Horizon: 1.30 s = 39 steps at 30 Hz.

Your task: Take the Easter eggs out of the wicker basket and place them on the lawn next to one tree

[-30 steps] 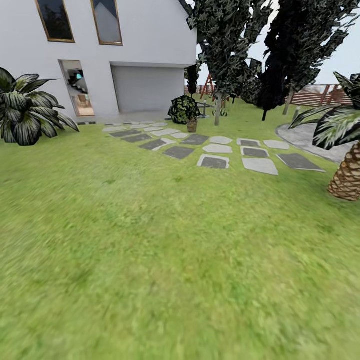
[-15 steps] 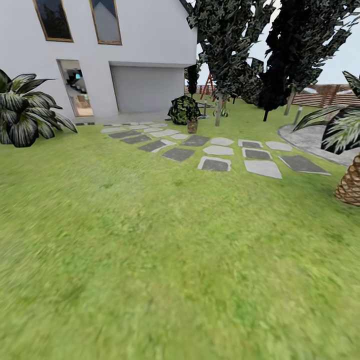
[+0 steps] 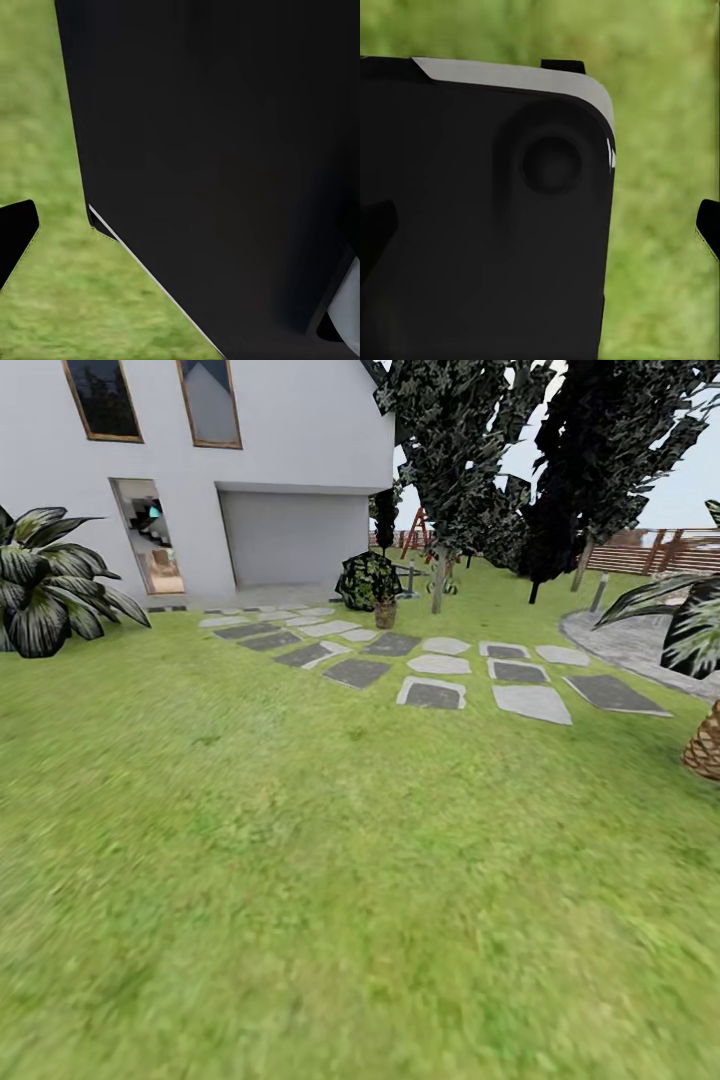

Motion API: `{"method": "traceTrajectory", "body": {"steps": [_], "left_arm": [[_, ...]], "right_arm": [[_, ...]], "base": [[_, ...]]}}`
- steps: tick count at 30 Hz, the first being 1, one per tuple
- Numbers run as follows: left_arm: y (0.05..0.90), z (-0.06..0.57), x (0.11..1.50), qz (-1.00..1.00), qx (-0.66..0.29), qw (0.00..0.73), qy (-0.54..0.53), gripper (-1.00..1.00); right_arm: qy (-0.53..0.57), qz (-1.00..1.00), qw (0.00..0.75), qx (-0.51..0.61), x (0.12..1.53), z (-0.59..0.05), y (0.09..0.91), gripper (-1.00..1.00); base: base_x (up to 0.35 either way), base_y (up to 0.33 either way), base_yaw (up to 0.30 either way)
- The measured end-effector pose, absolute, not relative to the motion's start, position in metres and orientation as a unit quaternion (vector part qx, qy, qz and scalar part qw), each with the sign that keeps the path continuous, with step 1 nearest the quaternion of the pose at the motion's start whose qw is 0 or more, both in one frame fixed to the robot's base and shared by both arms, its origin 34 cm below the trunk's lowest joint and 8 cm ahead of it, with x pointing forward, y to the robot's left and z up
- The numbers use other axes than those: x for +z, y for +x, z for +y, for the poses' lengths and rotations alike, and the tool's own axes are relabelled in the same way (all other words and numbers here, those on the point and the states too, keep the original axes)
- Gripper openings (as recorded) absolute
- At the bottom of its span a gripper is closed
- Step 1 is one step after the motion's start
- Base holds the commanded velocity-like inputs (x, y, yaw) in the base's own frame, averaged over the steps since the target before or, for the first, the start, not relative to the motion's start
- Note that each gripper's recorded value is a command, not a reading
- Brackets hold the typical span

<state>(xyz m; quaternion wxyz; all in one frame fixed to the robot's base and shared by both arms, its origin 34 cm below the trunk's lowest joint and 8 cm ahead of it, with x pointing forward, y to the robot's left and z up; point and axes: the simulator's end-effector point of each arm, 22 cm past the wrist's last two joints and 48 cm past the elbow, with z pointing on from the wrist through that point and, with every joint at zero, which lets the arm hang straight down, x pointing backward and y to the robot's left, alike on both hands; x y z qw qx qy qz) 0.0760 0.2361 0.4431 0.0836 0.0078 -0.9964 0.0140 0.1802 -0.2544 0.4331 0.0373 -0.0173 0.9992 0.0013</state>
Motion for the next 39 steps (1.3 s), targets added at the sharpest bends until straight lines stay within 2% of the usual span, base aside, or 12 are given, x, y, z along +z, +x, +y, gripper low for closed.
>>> {"method": "traceTrajectory", "body": {"steps": [39], "left_arm": [[0.0760, 0.2361, 0.4431, -0.996, 0.014, 0.084, 0.008, 1.00]], "right_arm": [[-0.017, 0.999, 0.037, 0.001, 0.4331, -0.2544, 0.1801, 1.00]], "base": [[0.325, 0.000, 0.000]]}}
